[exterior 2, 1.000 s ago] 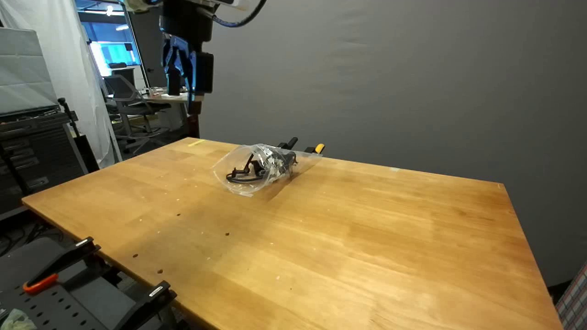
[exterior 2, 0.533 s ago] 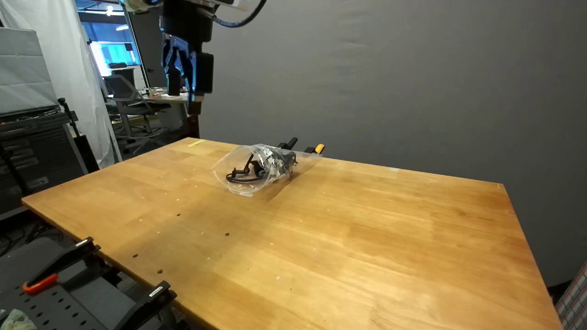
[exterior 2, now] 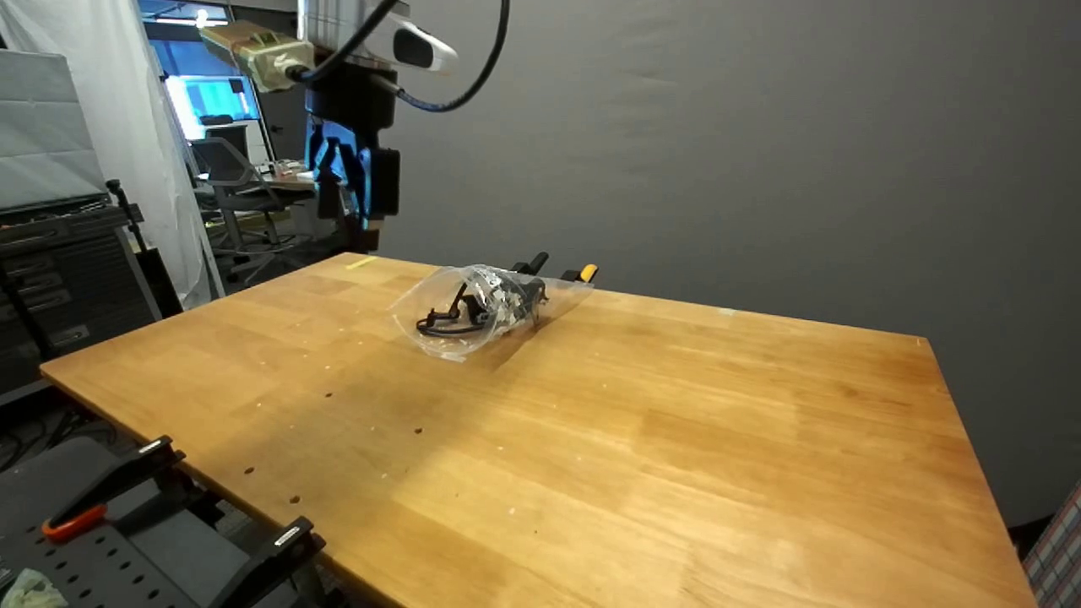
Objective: Take the cable out of the plastic bag
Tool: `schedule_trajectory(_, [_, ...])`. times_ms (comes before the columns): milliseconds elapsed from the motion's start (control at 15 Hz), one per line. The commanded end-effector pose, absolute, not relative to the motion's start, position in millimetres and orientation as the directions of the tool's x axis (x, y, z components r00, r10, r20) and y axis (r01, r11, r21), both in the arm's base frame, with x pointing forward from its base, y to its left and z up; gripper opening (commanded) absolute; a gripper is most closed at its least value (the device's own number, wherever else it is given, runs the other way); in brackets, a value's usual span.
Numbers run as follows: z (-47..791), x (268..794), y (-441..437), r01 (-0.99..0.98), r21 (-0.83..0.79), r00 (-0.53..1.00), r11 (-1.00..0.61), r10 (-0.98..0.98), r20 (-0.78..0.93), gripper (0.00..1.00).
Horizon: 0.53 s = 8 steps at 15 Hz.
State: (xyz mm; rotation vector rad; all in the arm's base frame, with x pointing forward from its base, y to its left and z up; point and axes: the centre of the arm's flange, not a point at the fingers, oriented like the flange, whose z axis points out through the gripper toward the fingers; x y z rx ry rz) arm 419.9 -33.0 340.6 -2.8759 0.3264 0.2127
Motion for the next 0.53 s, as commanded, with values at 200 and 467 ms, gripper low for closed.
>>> schedule_trajectory(200, [272.8,446.0,-23.5,-0.2,-0.22,0.974,-0.955,-0.17,-0.149,1.0])
schedule_trajectory(467, [230.6,460.7,-13.1,-0.154,-0.252,0.985,-0.955,-0.129,-0.112,1.0])
